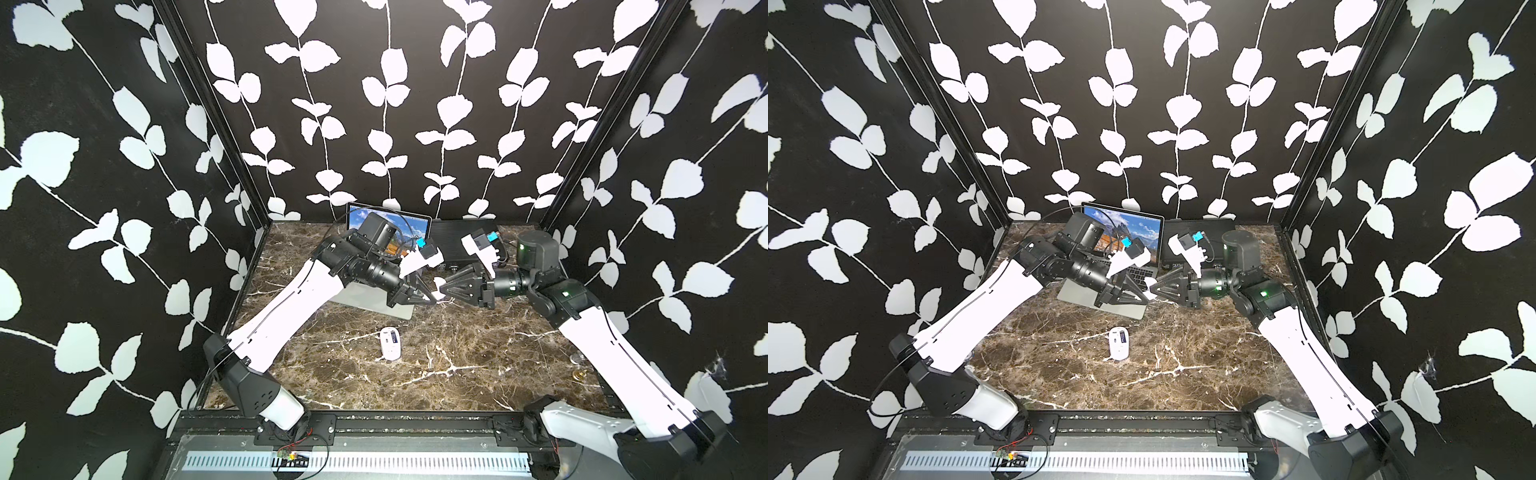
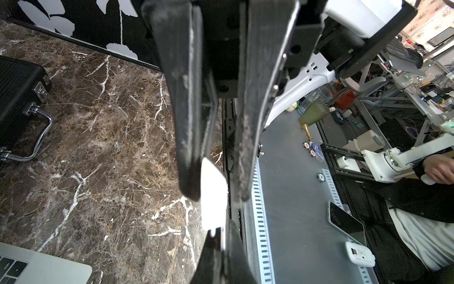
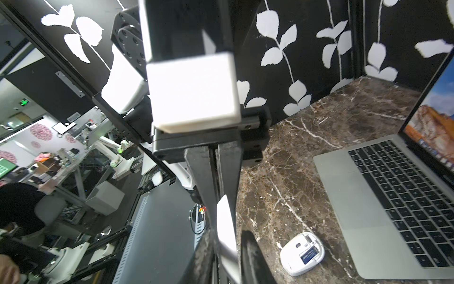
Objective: Insert the wireless mouse receiver into the laptop
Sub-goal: Pick up the lid from the center of the board.
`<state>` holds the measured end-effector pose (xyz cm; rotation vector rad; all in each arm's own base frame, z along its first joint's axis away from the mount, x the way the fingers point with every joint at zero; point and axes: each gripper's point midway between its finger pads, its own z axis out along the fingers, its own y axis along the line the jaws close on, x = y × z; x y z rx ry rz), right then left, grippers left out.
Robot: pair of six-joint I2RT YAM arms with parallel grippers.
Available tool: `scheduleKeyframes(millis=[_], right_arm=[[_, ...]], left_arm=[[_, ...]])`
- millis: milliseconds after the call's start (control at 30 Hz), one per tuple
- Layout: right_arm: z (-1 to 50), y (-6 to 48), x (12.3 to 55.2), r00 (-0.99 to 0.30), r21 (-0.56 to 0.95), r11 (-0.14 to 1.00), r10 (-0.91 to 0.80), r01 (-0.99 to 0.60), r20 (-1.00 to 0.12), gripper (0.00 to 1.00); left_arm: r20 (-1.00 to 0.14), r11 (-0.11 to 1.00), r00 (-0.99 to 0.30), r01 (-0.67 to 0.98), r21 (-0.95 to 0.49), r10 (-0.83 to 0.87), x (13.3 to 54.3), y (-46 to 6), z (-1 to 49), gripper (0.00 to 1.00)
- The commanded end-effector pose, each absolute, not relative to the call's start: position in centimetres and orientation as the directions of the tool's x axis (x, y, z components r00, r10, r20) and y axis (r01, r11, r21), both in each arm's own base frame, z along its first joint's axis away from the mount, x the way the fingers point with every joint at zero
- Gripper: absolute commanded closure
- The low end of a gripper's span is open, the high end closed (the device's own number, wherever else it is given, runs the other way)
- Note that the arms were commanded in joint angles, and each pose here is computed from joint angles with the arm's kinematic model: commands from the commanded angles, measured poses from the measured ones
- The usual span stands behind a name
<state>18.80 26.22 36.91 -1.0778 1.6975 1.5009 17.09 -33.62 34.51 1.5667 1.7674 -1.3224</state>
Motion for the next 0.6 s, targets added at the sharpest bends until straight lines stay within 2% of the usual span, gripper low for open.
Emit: scheduleKeyframes(millis=[0, 133, 200, 300, 467, 567], right_arm=[[37.7, 26.4, 17.6, -0.457, 0.471, -0.039, -0.186, -0.881, -0.87, 0.82], [38.1, 26.6, 17.2, -0.458, 0.476, -0.063, -0.184, -0.877, -0.87, 0.95], [38.3, 26.6, 17.2, -0.454, 0.471, -0.066, -0.179, -0.88, -0.873, 0.96], [38.5, 26.6, 17.2, -0.453, 0.469, -0.065, -0.168, -0.881, -0.875, 0.91], [38.6, 26.7, 17.3, -0.459, 0.475, -0.073, -0.167, -0.877, -0.873, 0.9], [38.9, 26.7, 17.4, -0.46, 0.475, -0.073, -0.156, -0.877, -0.874, 0.83]], left_arm=[[-0.835, -0.117, -0.248, 0.931, -0.345, 0.491, 16.8, -33.1, 35.9, 1.0], [-0.828, -0.108, -0.25, 0.932, -0.347, 0.502, 16.9, -33.0, 35.4, 1.0], [-0.822, -0.107, -0.251, 0.93, -0.351, 0.51, 16.8, -33.0, 35.2, 1.0], [-0.818, -0.098, -0.248, 0.934, -0.345, 0.518, 16.9, -32.8, 34.9, 1.0], [-0.814, -0.092, -0.243, 0.936, -0.339, 0.528, 16.9, -32.7, 34.7, 1.0], [-0.81, -0.09, -0.24, 0.937, -0.337, 0.535, 16.9, -32.6, 34.5, 1.0]])
